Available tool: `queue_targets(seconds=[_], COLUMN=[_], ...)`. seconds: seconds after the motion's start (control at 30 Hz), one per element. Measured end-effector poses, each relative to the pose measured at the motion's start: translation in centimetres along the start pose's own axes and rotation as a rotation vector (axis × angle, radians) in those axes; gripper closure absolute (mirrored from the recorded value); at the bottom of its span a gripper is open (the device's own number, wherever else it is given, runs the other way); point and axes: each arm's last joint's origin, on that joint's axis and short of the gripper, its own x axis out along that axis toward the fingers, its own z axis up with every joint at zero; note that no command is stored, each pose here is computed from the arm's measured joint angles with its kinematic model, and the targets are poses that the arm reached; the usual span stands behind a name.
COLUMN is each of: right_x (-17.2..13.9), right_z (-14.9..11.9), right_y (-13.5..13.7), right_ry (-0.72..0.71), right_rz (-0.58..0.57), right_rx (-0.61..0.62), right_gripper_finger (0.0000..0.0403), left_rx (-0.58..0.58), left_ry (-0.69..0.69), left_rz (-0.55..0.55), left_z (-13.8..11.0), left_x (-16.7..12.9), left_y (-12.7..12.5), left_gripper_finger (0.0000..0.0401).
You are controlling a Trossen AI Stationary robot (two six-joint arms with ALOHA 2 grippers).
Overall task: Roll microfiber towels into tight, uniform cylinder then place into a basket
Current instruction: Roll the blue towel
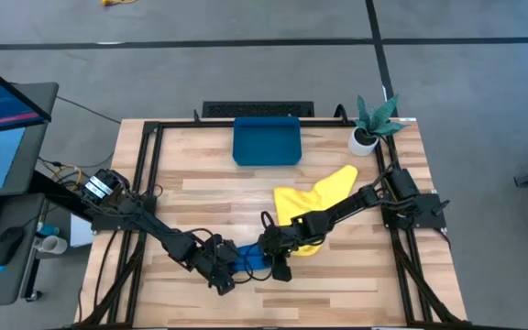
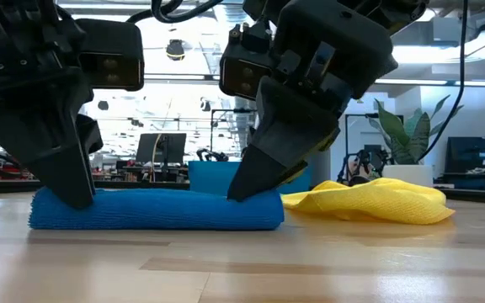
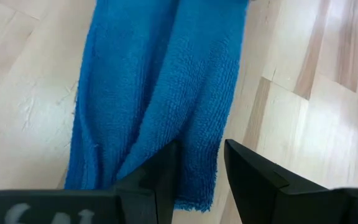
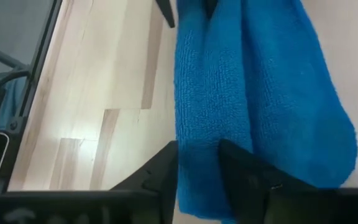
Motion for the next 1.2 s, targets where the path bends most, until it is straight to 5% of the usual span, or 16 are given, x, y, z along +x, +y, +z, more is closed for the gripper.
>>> queue_targets(seconds=[0.3, 0.7, 0.93, 1.2], right_x=[-3.6, -4.7, -4.5, -4.6], right_z=[0.8, 0.6, 0.7, 1.0], right_y=[0.0, 4.0, 4.9, 4.0], right_ry=[0.055, 0.025, -0.032, -0.031], right_rz=[0.002, 0.072, -0.045, -0.113], right_rx=[-0.051, -0.387, -0.578, -0.661], right_gripper_finger=[0.0229, 0.0232, 0.0232, 0.0227], left_rx=[-0.02, -0.077, -0.137, -0.11], left_ry=[-0.007, -0.031, -0.076, -0.1], left_rz=[0.004, 0.01, 0.039, 0.068], left_z=[0.0, 0.3, 0.9, 1.8], left_x=[0.1, 0.2, 0.3, 0.5], left_y=[0.1, 0.2, 0.7, 1.4], left_gripper_finger=[0.0276, 0.0276, 0.0276, 0.0276])
